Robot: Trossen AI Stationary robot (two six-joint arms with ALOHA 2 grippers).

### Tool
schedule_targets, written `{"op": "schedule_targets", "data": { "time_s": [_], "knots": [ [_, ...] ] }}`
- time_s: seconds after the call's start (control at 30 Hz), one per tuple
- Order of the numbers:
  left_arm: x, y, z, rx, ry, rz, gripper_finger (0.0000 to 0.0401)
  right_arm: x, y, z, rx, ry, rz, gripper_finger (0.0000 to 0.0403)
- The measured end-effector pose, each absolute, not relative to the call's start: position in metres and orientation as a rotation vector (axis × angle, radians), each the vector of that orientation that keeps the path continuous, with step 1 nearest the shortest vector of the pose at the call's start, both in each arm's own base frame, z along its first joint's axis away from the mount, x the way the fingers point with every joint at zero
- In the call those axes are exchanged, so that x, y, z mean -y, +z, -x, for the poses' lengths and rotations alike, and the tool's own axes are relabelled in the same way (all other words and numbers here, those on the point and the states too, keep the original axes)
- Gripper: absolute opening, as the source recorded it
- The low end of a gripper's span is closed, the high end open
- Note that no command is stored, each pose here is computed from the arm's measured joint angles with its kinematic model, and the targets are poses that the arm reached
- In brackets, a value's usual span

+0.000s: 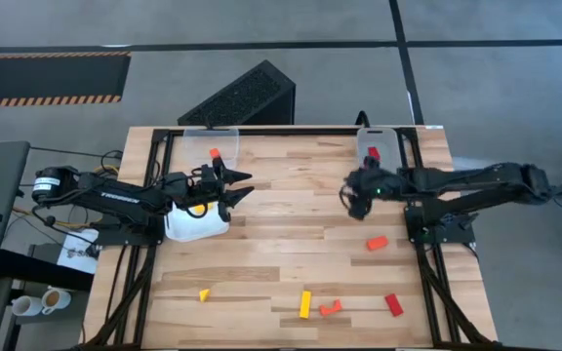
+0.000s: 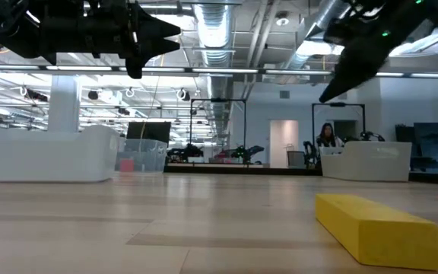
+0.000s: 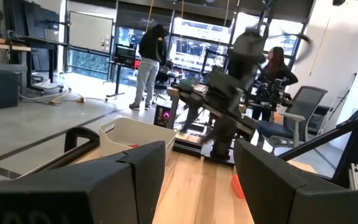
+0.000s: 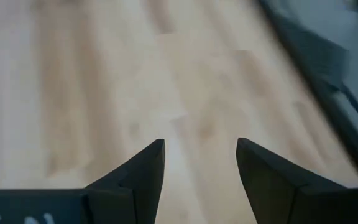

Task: Sort & place blocks by color
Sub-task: Put the top orange block into the transparent bin

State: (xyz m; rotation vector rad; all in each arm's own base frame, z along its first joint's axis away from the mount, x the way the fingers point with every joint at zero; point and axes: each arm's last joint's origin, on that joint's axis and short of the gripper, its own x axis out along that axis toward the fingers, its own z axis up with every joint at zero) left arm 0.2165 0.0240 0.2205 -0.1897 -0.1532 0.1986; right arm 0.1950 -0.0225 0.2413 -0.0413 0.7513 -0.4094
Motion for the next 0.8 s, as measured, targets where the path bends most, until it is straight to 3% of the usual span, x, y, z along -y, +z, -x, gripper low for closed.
{"op": "schedule_targets", "data": {
  "time_s": [0.23,0.5,0.67,0.8],
  "knots": [
    [-0.024,0.220,-0.217,0.153,0.198,0.197,0.0178,-0.012,0.226,-0.182,-0.966,-0.166,0.049,0.0219],
    [-0.024,0.220,-0.217,0.154,0.196,0.210,0.0178,-0.036,0.218,-0.164,-1.144,-0.151,-0.253,0.0219],
    [-0.024,0.220,-0.217,0.155,0.194,0.221,0.0178,-0.045,0.213,-0.148,-1.304,-0.124,-0.223,0.0219],
    [-0.024,0.220,-0.217,0.155,0.188,0.224,0.0178,-0.050,0.213,-0.146,-1.312,-0.095,-0.204,0.0223]
  ]
}}
